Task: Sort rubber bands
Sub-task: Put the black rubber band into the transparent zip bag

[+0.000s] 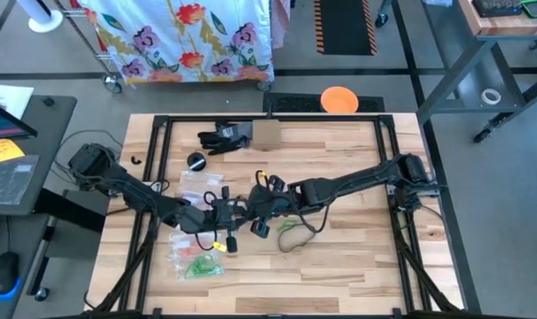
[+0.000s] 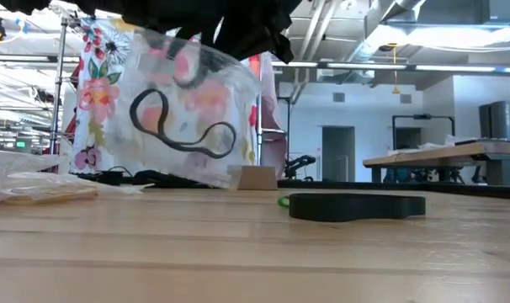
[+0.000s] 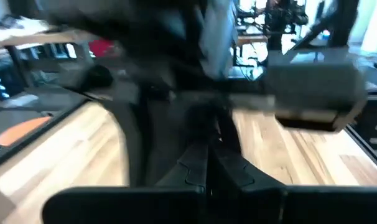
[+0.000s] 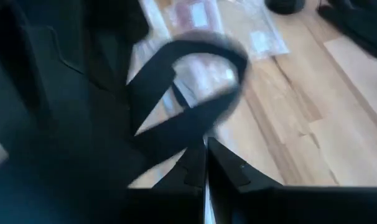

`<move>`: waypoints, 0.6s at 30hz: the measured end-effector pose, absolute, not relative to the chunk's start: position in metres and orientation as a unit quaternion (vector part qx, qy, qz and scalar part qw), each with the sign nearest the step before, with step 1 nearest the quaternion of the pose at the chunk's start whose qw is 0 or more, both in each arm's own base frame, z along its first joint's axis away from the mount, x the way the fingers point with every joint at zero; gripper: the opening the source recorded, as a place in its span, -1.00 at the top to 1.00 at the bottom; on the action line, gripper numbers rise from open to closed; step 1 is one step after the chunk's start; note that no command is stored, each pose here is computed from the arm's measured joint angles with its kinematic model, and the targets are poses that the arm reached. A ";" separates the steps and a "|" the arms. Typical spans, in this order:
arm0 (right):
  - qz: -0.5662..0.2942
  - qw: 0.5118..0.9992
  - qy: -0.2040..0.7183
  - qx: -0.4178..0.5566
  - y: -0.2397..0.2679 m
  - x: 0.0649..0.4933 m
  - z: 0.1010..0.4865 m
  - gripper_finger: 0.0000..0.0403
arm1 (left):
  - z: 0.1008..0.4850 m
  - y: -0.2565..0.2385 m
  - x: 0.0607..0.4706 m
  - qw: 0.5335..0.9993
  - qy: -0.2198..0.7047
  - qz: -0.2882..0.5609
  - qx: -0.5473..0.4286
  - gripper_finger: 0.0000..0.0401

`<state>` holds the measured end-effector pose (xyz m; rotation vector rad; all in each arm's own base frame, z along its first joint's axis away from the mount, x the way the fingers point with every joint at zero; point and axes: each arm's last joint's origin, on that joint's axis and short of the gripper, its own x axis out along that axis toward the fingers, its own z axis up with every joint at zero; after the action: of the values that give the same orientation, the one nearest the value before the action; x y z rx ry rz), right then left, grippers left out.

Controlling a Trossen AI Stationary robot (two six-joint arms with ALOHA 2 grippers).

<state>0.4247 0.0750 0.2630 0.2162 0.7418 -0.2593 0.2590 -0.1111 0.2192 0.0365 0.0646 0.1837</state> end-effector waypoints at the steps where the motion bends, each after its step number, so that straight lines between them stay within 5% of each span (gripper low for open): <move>1: -0.127 0.921 0.353 0.109 0.075 0.426 0.264 1.00 | 0.218 -0.110 0.260 0.995 0.038 0.091 0.018 1.00; 18: -0.130 0.928 0.332 0.112 0.081 0.412 0.288 1.00 | 0.204 -0.094 0.263 0.980 0.086 0.178 -0.009 1.00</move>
<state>0.4121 0.0811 0.2877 0.2292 0.6803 -0.2672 0.2628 -0.0943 0.2039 -0.0182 0.1739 0.3587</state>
